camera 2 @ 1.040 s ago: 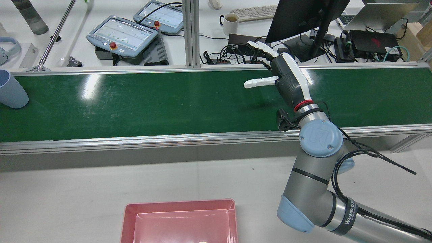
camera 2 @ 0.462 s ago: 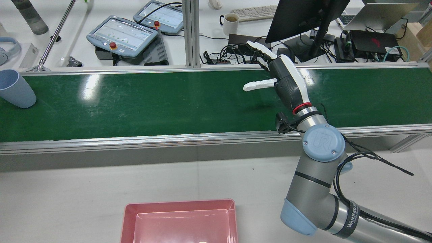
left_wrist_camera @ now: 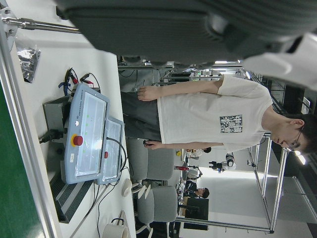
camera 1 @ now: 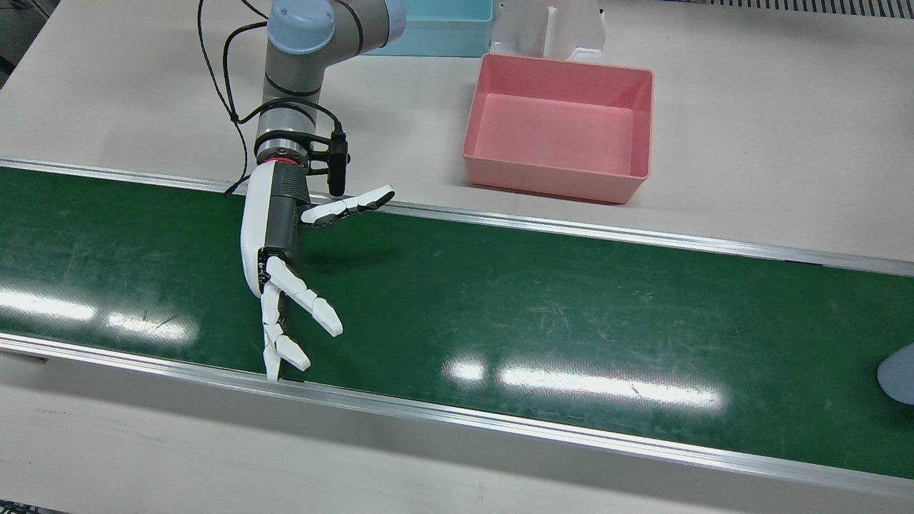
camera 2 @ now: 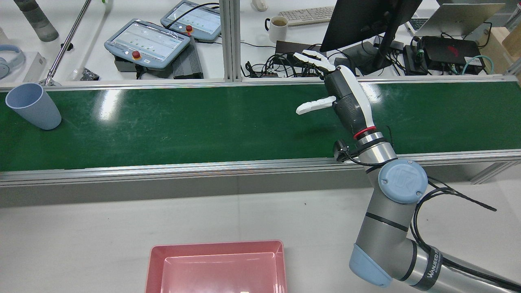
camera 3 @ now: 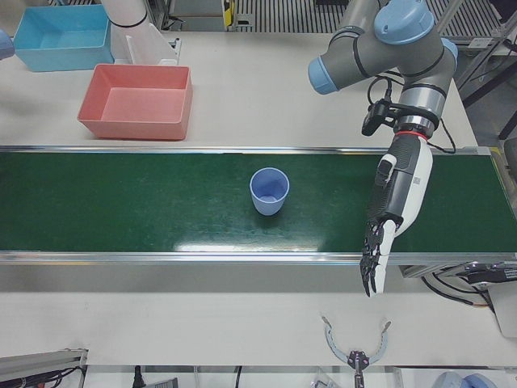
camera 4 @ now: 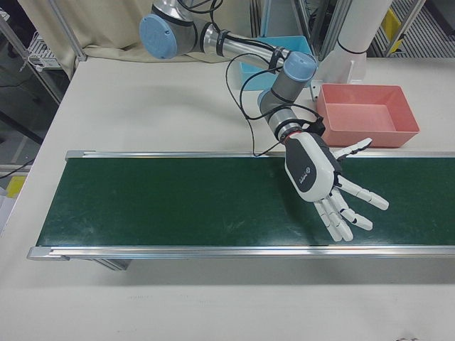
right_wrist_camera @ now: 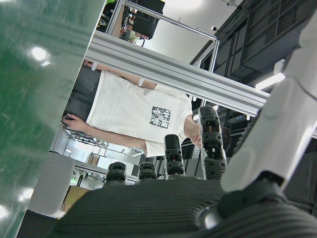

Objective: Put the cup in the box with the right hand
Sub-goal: 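Hold the open right hand above the belt as the blue cup approaches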

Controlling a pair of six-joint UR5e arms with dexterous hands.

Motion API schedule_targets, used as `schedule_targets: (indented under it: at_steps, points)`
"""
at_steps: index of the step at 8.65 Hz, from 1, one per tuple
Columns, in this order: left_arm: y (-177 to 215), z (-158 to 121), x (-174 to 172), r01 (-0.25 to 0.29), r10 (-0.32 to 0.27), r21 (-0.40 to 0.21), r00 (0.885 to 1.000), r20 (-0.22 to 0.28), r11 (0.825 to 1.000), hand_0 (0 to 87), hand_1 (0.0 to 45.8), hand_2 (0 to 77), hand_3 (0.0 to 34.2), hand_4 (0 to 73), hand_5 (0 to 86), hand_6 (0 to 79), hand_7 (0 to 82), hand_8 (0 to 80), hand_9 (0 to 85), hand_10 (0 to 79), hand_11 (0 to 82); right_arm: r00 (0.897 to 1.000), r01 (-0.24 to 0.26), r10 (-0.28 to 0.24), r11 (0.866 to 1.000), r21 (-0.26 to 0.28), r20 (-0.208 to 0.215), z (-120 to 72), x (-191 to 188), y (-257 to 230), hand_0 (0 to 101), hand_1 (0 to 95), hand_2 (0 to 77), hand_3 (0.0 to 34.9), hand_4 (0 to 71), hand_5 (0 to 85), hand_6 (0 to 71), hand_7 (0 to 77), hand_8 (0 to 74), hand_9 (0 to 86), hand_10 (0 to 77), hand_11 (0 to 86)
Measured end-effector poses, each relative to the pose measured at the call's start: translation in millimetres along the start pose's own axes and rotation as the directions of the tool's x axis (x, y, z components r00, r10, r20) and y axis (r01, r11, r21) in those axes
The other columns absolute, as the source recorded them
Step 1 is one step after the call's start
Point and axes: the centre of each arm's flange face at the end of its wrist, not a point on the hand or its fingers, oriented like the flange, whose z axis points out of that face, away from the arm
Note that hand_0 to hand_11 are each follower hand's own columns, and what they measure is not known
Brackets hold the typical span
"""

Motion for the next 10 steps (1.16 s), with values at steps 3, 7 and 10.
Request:
schedule_targets:
  at_steps: [3,7,10]
  points:
    - [0.1,0.0,0.0,0.0,0.0,0.0,1.0,0.0,1.0,0.0,0.5,0.5,0.0,0.0,0.0,0.0,0.0,0.0,0.5,0.0,0.0,0.999,0.02,-0.021,0.999,0.041,0.026,5.3,-3.7,9.5,43,16.9,15.8,3.9,8.7,2.7,6.5,36.0,2.7,10.9,3.8,6.5]
    - [0.3,0.0,0.0,0.0,0.0,0.0,1.0,0.0,1.0,0.0,0.5,0.5,0.0,0.0,0.0,0.0,0.0,0.0,0.0,0.0,0.0,0.999,-0.011,0.009,0.999,0.051,0.037,0.2,30.1,-6.2,48,1.1,1.6,5.3,19.1,3.8,6.5,32.2,2.7,11.4,7.1,12.5]
    - [-0.2,-0.5,0.4,0.0,0.0,0.001,1.0,-0.001,1.0,0.0,0.5,0.5,0.0,0.0,0.0,0.0,0.0,0.0,0.5,0.0,0.0,0.998,-0.046,0.044,0.998,0.032,0.05,1.7,32.1,1.2,42,8.7,10.9,3.1,9.3,3.8,9.3,42.5,1.6,11.4,14.2,20.7]
